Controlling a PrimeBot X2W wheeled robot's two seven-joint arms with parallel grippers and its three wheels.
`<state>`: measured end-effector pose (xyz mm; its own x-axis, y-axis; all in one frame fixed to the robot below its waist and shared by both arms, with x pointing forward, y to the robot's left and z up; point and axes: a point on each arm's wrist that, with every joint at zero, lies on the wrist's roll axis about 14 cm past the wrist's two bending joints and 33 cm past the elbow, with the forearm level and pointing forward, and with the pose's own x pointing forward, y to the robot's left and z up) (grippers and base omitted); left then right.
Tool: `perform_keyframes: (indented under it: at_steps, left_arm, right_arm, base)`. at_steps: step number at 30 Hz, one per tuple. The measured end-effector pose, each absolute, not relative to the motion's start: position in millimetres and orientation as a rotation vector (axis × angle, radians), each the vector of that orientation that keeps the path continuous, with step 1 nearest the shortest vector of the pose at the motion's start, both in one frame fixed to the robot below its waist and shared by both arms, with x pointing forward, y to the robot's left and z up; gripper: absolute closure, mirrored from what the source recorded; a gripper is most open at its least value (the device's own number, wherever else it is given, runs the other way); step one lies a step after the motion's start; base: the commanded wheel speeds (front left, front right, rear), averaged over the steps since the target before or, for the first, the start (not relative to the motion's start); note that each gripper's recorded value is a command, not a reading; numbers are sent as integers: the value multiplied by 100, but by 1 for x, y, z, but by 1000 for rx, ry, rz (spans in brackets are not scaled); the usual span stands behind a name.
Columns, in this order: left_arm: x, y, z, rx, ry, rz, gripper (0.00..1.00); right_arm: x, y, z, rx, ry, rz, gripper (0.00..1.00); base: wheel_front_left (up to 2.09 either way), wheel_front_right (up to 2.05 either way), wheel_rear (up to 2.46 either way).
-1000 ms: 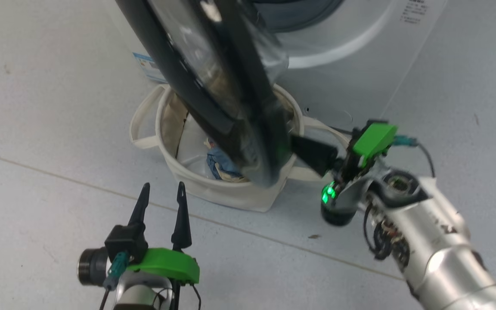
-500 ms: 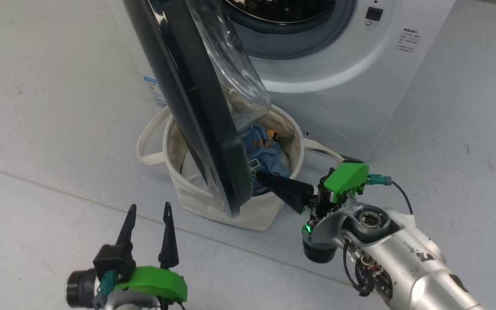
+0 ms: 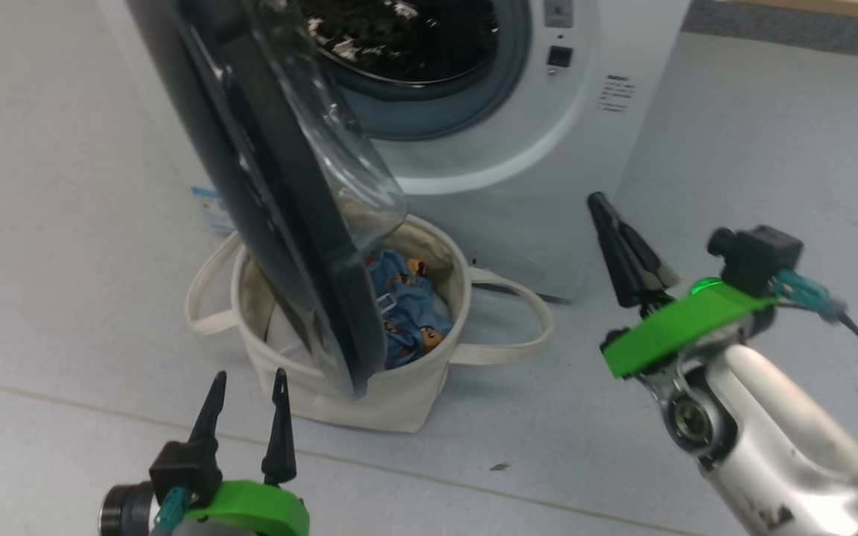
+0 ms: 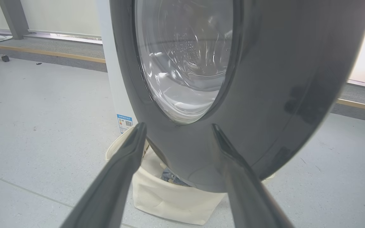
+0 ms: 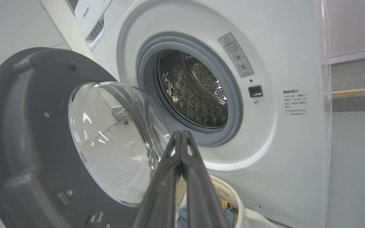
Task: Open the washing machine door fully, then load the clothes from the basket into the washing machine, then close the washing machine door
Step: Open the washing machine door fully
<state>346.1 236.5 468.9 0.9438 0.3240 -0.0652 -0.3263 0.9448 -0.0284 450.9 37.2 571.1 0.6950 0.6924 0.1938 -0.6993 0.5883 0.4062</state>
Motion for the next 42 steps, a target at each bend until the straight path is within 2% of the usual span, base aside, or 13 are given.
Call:
perform_keyframes:
  at_steps: [4,12,13,14,15,23,42]
  left_arm:
    - [348,227,469,-40,57,296,0]
    - [354,210,474,-35,37,228,0]
    - [354,208,473,-36,40,221,0]
    - [353,207,472,-37,43,217,0]
    - [354,207,472,-38,43,215,0]
    - [359,195,473,-37,39,174,0]
    - [355,198,472,-33,39,181,0]
  right_arm:
    - [430,1,582,302,-173,732,100]
    - [382,-72,528,295,-92,429,100]
    - [380,-82,525,290,-92,389,92]
    - [378,-92,524,288,-96,347,39]
    - [377,-102,523,280,-100,311,0]
    - [363,-112,517,200,-95,265,0]
    - [366,-111,518,221,-99,256,0]
  base:
    - [0,0,0]
    - [0,0,0]
    - [0,0,0]
    - [0,0,0]
    - [0,0,0]
    - [0,0,0]
    - [0,0,0]
